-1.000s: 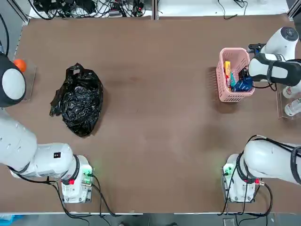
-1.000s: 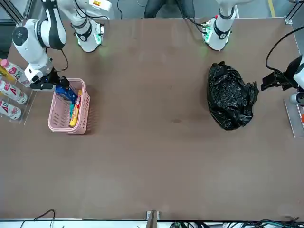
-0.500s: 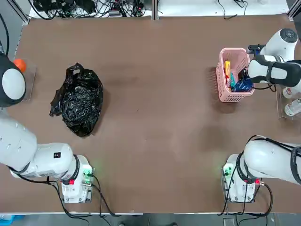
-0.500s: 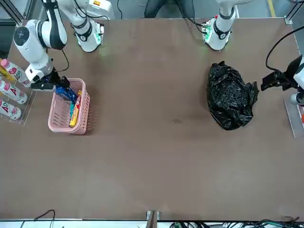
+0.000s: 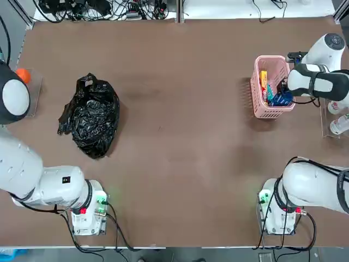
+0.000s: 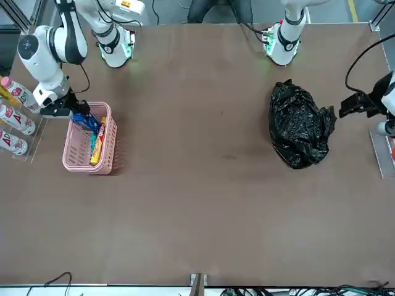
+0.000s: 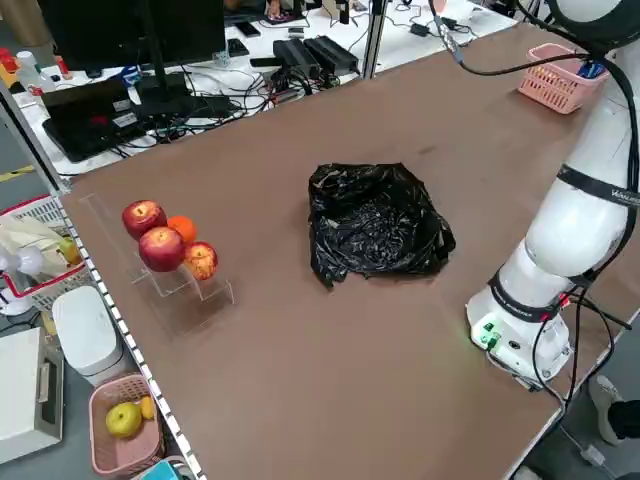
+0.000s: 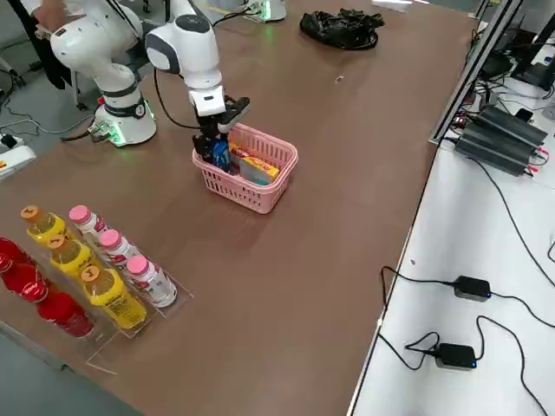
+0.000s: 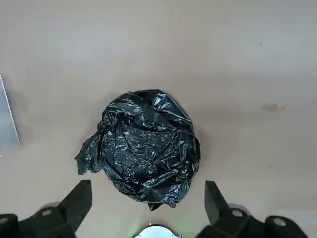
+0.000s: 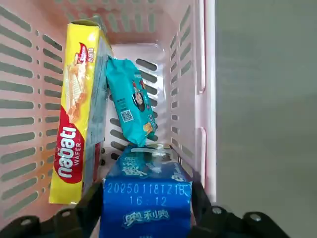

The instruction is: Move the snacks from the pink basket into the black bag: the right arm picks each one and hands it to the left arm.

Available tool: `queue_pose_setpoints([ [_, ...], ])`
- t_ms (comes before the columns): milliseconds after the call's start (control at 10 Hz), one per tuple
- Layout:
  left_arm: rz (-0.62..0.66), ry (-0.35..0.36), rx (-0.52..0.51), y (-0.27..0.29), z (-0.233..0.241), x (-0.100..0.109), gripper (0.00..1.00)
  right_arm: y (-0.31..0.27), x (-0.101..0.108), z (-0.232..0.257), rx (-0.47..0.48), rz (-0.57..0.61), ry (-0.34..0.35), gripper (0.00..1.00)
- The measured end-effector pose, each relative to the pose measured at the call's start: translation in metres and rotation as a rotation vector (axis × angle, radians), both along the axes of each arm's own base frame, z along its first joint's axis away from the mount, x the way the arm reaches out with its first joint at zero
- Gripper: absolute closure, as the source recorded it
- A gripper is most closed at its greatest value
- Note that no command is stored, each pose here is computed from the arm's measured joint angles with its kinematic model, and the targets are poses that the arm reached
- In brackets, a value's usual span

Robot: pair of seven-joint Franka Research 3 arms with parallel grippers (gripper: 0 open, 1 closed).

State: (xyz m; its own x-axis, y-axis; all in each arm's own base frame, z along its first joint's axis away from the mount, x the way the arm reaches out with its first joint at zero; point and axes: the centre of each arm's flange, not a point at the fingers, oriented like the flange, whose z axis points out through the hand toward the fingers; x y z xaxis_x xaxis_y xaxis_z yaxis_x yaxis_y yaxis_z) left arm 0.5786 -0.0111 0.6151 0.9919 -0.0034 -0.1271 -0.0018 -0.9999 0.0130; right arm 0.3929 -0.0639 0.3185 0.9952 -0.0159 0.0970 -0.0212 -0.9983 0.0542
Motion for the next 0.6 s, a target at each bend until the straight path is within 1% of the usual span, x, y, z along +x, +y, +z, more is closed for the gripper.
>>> queue_pose_setpoints([
  [300, 0.0, 0.0, 0.0, -0.0001, 0.0, 0.0, 0.0, 0.0007, 0.0, -0.0001, 0.0, 0.001, 0.0, 0.31],
  [400, -0.001, 0.0, 0.0, -0.0003, 0.0, 0.0, 0.0, 0.0008, 0.0001, 0.0001, 0.0, 0.001, 0.0, 0.39],
  [500, -0.001, 0.0, 0.0, -0.0004, 0.0, 0.0, 0.0, 0.0014, 0.0002, 0.0002, 0.0, 0.001, 0.0, 0.43],
  [600, -0.001, 0.0, 0.0, -0.0004, 0.0, 0.0, 0.0, 0.0018, 0.0002, 0.0001, 0.0, 0.001, 0.0, 0.44],
])
